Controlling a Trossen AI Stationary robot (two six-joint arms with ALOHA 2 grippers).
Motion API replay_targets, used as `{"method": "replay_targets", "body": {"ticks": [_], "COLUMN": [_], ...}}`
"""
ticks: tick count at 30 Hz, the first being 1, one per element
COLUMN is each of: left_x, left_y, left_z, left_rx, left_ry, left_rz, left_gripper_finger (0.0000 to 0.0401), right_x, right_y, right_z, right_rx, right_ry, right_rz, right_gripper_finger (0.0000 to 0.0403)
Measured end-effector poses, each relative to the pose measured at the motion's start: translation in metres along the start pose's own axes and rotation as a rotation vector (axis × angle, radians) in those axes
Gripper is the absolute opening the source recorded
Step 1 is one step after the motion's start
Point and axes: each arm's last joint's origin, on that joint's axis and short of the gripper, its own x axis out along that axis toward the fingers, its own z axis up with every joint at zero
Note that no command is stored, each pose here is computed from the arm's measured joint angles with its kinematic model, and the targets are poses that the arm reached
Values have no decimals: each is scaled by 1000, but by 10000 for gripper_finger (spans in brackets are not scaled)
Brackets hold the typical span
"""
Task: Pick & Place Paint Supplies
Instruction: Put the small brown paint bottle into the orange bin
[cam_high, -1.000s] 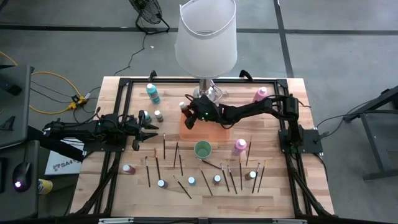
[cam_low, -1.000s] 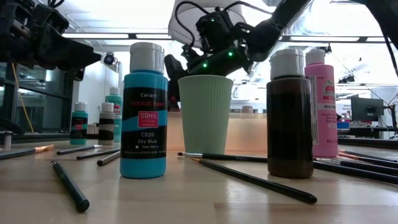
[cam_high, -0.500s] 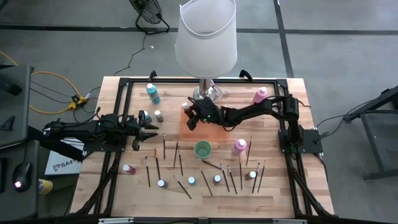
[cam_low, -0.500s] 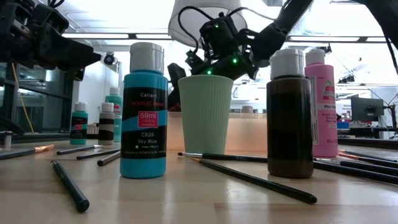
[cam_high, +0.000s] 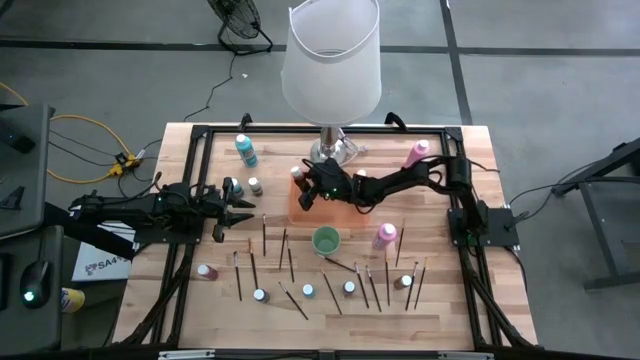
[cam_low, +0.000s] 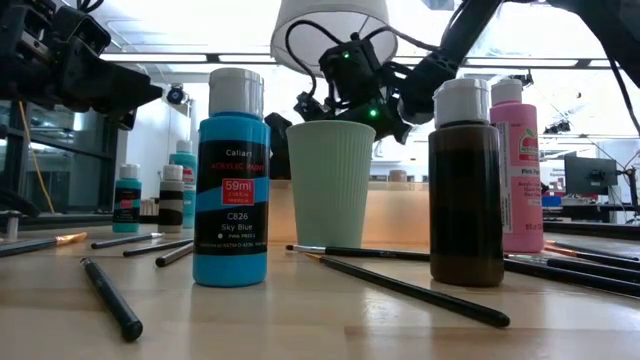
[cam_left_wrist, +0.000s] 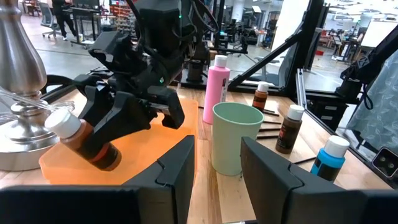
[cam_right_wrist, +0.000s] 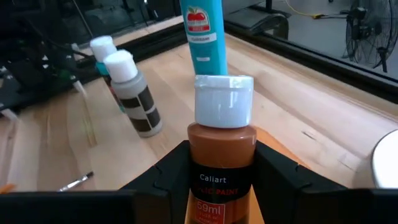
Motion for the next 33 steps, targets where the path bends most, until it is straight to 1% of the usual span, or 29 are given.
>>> {"method": "replay_targets", "body": {"ticks": [4,6,8,11,23,28,33], "left_x": [0,0,0,0,0,0,0], "left_y": [0,0,0,0,0,0,0], "left_z": [0,0,0,0,0,0,0], "left_rx": [0,0,0,0,0,0,0], "left_ry": [0,0,1,1,0,0,0], "left_rz": [0,0,0,0,0,1,0], "left_gripper_finger": [126,126,126,126,126,126,126], "right_x": [2,4,4,4,4,4,3], "right_y": [0,0,-1,-1,-1,-1,-2], "right_z": [-1,-3,-6,-6,-5,-5,-3], "right_rx": [-37,-35,-34,-36,-37,-39,-66], "right_ry": [-26,-43,-30,-30,-33,-42,-46], "right_rz": [14,-3,-14,-15,-11,-41,-61], "right_gripper_finger": [169,186,201,215,219,220,220]}}
